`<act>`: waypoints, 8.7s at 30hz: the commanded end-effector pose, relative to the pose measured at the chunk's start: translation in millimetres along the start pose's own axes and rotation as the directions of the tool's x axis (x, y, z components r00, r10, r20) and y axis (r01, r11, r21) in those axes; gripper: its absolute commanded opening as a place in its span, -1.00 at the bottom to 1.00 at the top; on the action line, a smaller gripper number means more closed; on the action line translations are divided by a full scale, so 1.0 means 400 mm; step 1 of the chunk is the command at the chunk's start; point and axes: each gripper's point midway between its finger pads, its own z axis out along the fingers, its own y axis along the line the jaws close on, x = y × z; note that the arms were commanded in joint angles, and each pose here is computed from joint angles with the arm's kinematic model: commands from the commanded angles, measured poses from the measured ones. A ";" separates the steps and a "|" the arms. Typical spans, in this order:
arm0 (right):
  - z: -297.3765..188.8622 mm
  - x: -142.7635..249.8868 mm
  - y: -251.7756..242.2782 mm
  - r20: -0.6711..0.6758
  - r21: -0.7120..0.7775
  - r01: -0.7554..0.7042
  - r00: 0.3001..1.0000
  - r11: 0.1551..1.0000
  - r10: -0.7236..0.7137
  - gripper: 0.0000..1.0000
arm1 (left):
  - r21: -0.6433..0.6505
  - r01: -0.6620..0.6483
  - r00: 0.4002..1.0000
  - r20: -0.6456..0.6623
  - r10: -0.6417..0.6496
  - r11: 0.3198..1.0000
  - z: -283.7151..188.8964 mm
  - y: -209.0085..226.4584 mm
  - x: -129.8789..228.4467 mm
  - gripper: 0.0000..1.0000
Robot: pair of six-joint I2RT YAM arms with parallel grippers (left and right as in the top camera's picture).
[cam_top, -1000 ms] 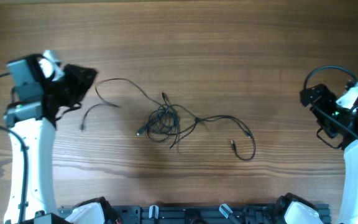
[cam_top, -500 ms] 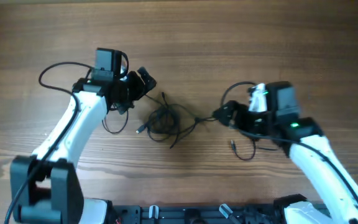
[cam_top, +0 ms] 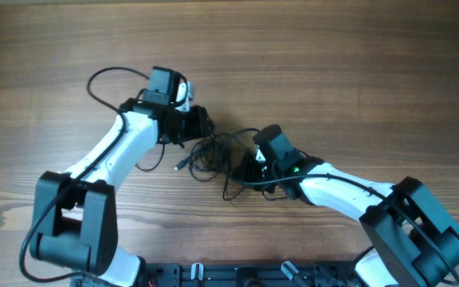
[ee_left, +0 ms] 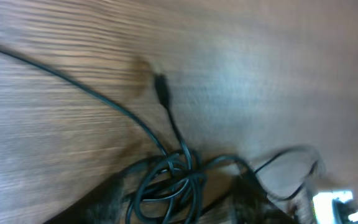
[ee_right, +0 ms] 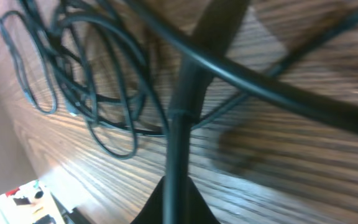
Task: Untangle cables
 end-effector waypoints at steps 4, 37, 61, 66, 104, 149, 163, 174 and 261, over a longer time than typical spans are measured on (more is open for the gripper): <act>0.002 -0.002 -0.002 0.002 0.003 0.037 0.999 0.999 -0.037 -0.81 | -0.196 -0.294 0.955 -0.101 0.279 0.935 0.030 0.088 0.039 -0.41; -0.437 -0.154 0.038 0.359 -0.099 0.082 0.933 0.992 -0.041 0.99 | -0.142 -0.359 0.920 0.115 0.376 0.922 -0.110 -0.062 -0.019 -0.92; -0.071 -0.298 0.061 0.237 -0.360 -0.544 0.733 0.758 0.638 -0.91 | 0.005 -0.354 0.924 0.154 0.349 0.935 -0.148 -0.133 -0.004 -0.92; -0.251 -0.435 0.034 0.374 -0.419 -0.320 0.792 0.850 0.483 -0.91 | -0.044 -0.207 0.919 0.334 0.209 0.977 -0.294 -0.075 -0.080 -0.92; -0.398 -0.196 0.154 0.337 -0.288 0.316 0.917 0.904 -0.213 0.38 | 0.481 -0.443 0.859 0.468 0.206 0.756 -0.412 -0.493 -0.018 -0.92; -0.600 -0.339 -0.415 0.593 0.219 -0.340 0.791 0.914 0.152 0.99 | 0.442 0.159 0.952 0.167 -0.255 0.883 -0.179 -0.428 -0.036 1.00; -0.693 -0.282 -0.175 0.507 -0.092 -0.226 0.828 0.970 0.241 1.00 | 0.449 0.276 0.917 0.143 -0.373 0.850 -0.095 -0.483 -0.022 0.72; -0.517 -0.333 -0.188 0.324 -0.113 -0.360 0.867 0.926 0.377 0.99 | 0.450 0.243 0.928 0.151 -0.342 0.859 -0.076 -0.507 -0.005 0.66; -0.769 -0.226 -0.302 0.484 -0.125 -0.173 0.849 0.977 0.212 -0.79 | 0.432 -0.390 0.786 0.617 0.050 0.813 -0.596 -0.286 -0.161 -0.92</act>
